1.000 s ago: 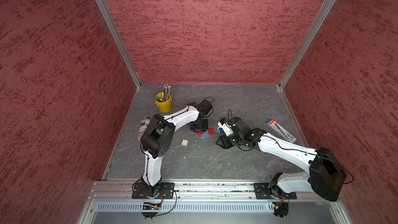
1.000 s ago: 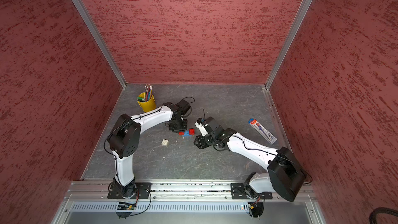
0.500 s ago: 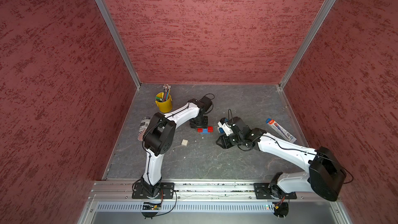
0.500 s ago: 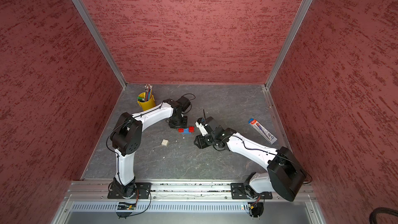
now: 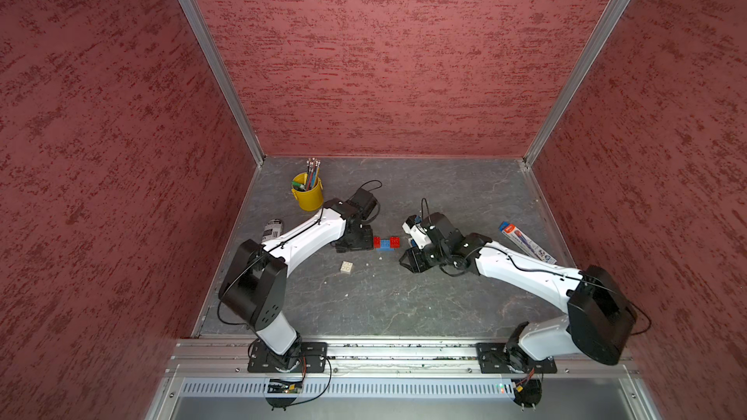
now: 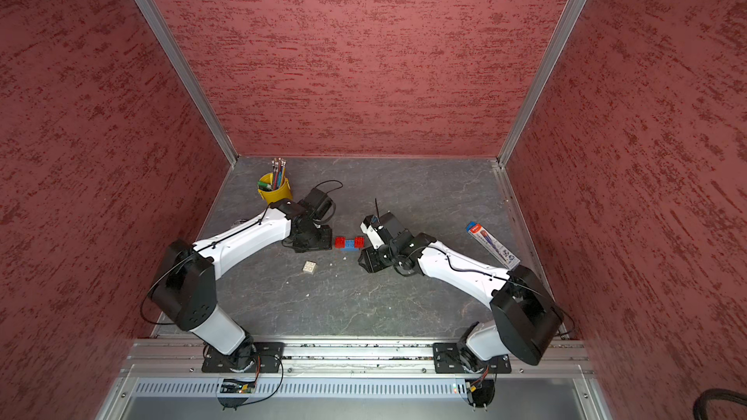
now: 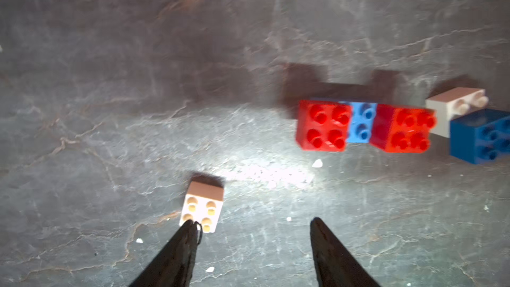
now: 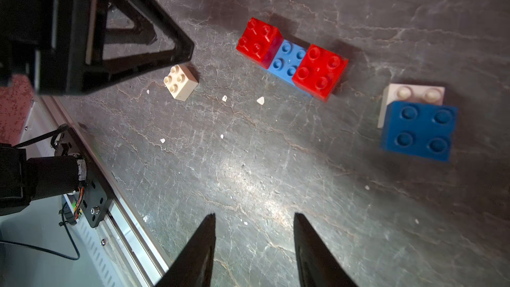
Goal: Assemble the letter y with lego
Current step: Move the lego brick at the center of the board.
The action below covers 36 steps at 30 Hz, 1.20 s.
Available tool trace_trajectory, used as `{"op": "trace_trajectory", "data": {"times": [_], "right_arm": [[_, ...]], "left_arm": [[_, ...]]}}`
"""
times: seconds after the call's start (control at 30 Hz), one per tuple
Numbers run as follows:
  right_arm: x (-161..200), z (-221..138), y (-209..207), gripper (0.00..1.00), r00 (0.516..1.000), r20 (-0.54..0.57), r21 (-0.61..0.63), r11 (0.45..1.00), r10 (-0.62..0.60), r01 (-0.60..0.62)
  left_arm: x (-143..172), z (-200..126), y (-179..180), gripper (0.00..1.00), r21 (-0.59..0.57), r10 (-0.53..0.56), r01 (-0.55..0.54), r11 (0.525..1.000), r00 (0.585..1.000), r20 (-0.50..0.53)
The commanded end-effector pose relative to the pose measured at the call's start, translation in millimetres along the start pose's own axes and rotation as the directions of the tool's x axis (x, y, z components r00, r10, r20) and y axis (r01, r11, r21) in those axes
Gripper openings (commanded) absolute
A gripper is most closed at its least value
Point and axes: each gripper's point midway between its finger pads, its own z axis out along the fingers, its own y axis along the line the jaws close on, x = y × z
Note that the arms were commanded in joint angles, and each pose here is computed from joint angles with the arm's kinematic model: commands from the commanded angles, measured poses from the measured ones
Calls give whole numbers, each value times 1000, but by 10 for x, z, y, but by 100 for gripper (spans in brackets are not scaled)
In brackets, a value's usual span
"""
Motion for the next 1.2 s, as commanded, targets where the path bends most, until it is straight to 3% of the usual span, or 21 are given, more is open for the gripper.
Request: {"op": "trace_trajectory", "data": {"times": [0.0,0.1,0.3,0.57,0.77,1.03,1.1,1.17], "right_arm": [[-152,31,14,49,999,20,-1,1000,-30,30],[-157,60,22,49,999,12,-7,999,-34,34],[-174,63,33,49,999,9,-9,999,-38,39],[-149,39,13,49,1000,11,0,1000,-27,27],[-152,38,3,49,1000,14,6,1000,-27,27],[-228,48,-48,49,999,39,28,999,-16,15],[-289,66,-57,49,999,47,29,1000,-8,7],[-362,89,-69,50,999,51,32,999,-1,-1]], "left_arm": [[91,72,113,70,30,-81,81,996,997,-1],[215,174,206,76,22,-93,93,995,995,-19],[292,413,232,75,15,-89,90,996,995,-47],[276,582,156,59,17,-42,43,999,996,-72],[300,625,-12,34,21,27,-25,999,995,-97],[319,597,-379,26,40,147,-144,989,985,-90],[327,620,-387,26,27,161,-159,987,982,-95],[348,659,-362,33,10,167,-167,986,980,-109]]}}
